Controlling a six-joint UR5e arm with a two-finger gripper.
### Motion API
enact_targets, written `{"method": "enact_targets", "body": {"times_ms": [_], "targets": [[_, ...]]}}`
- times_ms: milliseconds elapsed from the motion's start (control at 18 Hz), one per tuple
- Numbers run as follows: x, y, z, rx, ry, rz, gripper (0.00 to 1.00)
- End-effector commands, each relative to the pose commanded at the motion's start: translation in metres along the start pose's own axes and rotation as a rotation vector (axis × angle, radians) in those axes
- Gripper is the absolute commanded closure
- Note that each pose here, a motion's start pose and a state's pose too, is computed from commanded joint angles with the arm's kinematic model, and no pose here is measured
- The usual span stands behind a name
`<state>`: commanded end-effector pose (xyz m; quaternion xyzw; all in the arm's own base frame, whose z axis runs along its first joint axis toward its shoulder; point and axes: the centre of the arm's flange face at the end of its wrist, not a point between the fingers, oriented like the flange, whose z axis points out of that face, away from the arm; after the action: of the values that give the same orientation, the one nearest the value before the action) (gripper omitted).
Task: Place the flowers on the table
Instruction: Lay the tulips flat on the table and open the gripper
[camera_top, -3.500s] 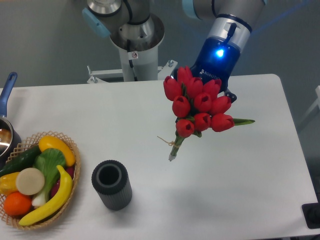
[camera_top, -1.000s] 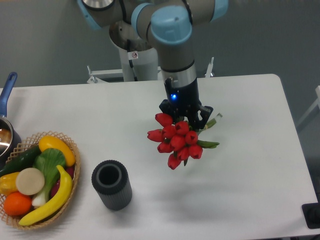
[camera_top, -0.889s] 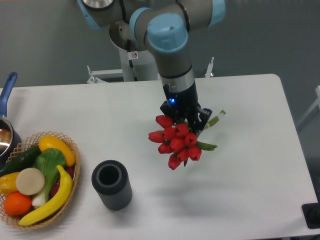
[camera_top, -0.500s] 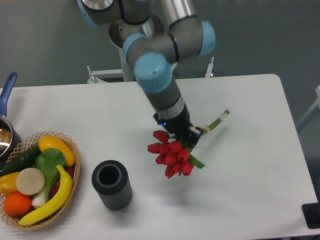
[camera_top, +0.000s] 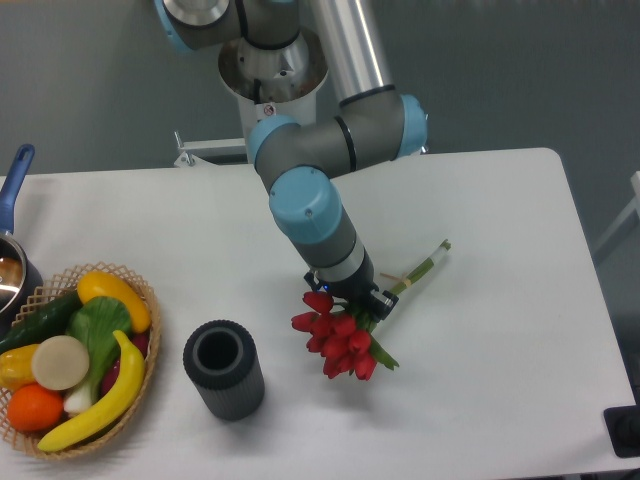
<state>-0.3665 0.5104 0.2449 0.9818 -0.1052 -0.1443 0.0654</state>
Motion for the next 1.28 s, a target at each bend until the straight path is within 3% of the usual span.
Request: {"method": "enact_targets", "body": {"times_ms": [167,833,889,944,1000,1111,1278], "targets": [[-0.002,-0.002,0.001,0.003,-0.002,-0.001,0.54],[-0.002,-0.007,0.011,-0.001,0.011,0.001,0.52],[-0.002,-0.007,0.01,0.0,0.01,0.002,0.38],[-0.003,-0.006,0.009,0.001,0.007,0.005,0.18],[-0.004,-0.006,0.006,0.006,0.002,0.003,0.07],[-0.007,-0.004,-0.001,0.014,-0.008,-0.004,0.0],[-0.013,0.004,-0.025,0.05,-0.029,-0.022,0.0]]}}
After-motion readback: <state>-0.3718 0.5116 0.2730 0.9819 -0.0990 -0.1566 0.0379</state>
